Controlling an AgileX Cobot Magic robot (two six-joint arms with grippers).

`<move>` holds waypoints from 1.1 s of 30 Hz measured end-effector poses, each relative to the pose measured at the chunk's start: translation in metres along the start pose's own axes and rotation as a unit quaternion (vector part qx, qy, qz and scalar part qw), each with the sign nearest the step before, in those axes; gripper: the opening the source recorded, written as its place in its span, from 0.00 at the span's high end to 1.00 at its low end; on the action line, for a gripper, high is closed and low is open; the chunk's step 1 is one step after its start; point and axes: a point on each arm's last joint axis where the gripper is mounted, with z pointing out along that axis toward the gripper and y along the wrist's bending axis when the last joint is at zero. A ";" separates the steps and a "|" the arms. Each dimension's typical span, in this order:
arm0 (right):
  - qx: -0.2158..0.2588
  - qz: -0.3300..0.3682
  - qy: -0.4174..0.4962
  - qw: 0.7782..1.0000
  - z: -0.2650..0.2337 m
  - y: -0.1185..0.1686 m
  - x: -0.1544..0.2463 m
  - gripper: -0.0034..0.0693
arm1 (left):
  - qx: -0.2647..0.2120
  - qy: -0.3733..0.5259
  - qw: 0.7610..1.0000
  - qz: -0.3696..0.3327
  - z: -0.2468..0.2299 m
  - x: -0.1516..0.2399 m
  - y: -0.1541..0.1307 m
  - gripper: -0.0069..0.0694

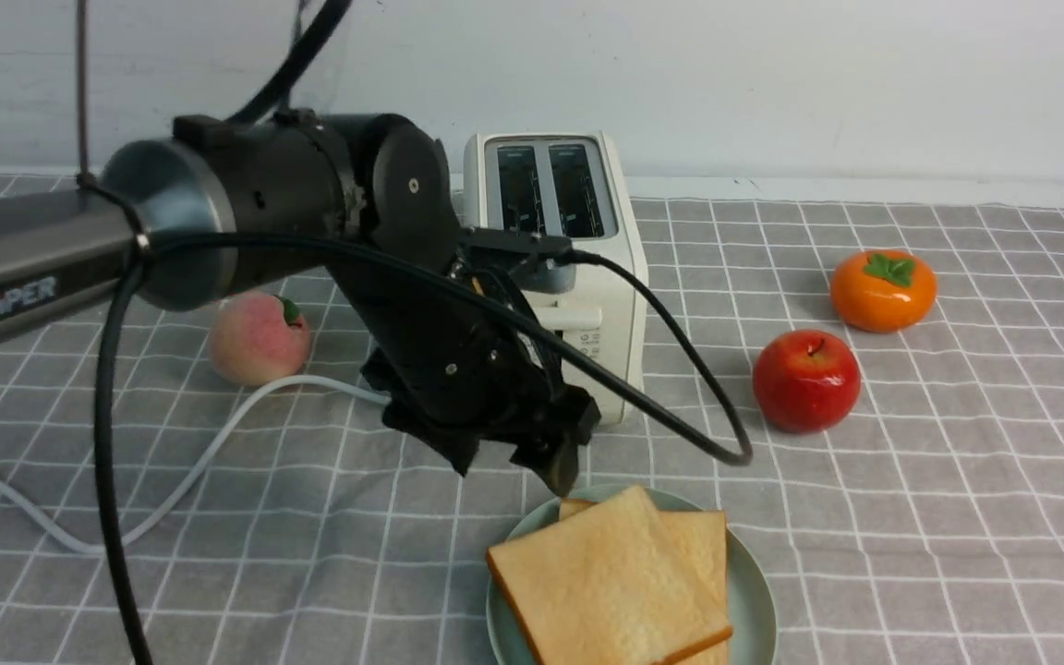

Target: Take toasted bread from bread machine on grey coffee table place on plate.

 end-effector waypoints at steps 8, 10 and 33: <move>0.041 -0.001 -0.003 0.999 0.000 -0.007 -0.001 0.72 | -0.058 -0.099 0.992 -0.059 -0.081 0.008 0.003 0.28; 0.058 0.000 -0.004 0.998 -0.001 -0.011 -0.001 0.73 | -0.057 -0.112 0.990 -0.066 -0.100 0.015 0.001 0.41; 0.088 0.023 0.045 0.995 0.040 -0.028 0.044 0.98 | 0.001 -0.212 0.957 -0.200 -0.229 0.219 0.017 0.93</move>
